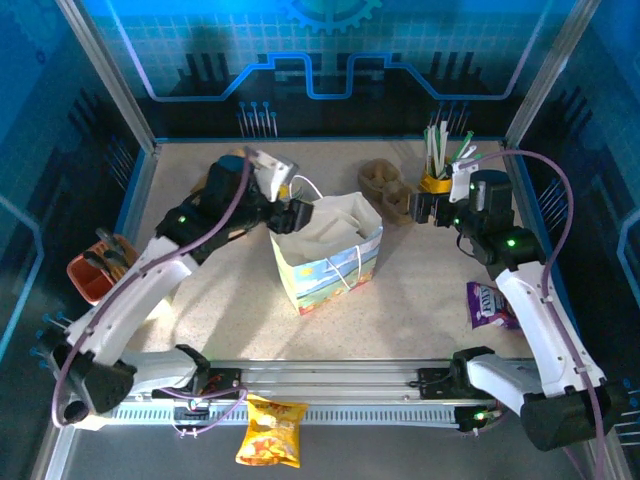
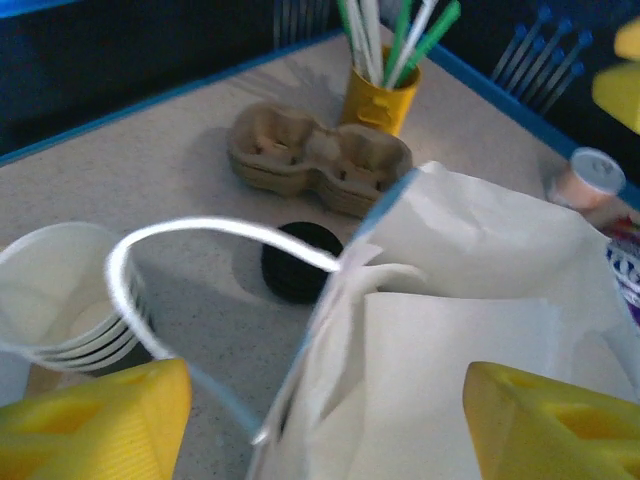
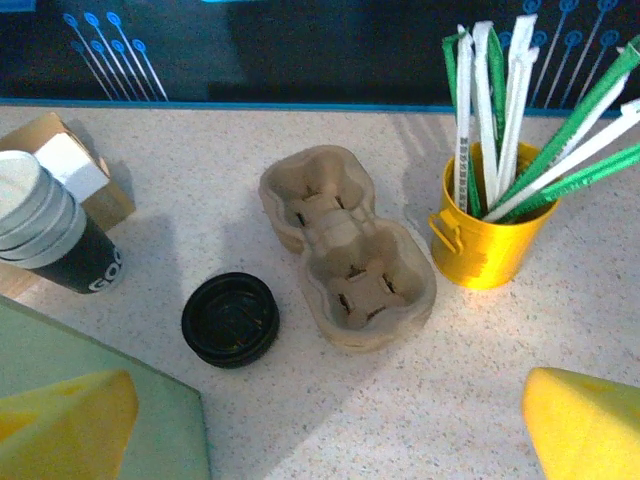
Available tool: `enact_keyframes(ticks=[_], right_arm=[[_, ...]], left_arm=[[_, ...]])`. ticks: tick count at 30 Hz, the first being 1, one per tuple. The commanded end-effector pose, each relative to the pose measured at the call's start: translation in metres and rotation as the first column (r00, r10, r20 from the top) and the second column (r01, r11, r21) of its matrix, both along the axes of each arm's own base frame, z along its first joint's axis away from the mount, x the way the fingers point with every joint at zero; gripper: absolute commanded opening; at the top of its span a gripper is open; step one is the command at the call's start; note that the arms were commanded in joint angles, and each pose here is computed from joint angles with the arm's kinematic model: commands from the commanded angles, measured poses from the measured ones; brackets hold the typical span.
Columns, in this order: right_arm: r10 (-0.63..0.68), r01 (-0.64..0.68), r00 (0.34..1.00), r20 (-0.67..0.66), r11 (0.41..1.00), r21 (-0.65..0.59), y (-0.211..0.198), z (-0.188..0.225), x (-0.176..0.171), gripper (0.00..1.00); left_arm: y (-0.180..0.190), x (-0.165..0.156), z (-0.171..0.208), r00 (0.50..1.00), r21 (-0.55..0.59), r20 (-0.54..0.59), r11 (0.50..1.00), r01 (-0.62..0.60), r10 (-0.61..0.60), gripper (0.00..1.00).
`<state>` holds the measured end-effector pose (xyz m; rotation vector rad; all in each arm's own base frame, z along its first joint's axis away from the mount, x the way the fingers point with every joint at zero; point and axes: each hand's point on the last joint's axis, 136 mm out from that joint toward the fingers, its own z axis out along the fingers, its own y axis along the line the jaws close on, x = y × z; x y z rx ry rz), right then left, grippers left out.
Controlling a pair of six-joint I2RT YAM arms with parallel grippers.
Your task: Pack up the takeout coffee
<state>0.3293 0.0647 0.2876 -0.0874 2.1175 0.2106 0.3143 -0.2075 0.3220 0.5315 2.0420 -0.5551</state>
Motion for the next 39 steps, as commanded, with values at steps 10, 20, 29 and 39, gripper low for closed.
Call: enact_keyframes(ticks=[10,20,29,39], right_arm=[[-0.264,0.27,0.963,0.055,0.938,-0.218,-0.063,-0.088,0.015,0.99],[-0.286,0.315,0.948,0.141,0.907,-0.279,-0.077,-0.155,0.016,0.99],[-0.216,0.254,0.962,0.167,0.935,-0.249,-0.061,-0.168,0.032,0.99],[-0.149,0.209,0.955,0.256,0.951,-0.227,-0.048,-0.159,0.048,0.99]], left_arm=[[0.162,0.007,-0.092,0.741,-0.013,0.068,0.743,-0.669,0.668,0.91],[0.207,0.015,-0.171,0.636,0.046,0.21,0.643,-0.765,0.742,0.98],[0.228,0.03,-0.204,0.626,0.034,0.175,0.631,-0.775,0.76,1.0],[0.24,0.053,-0.202,0.627,-0.018,0.17,0.638,-0.769,0.76,1.0]])
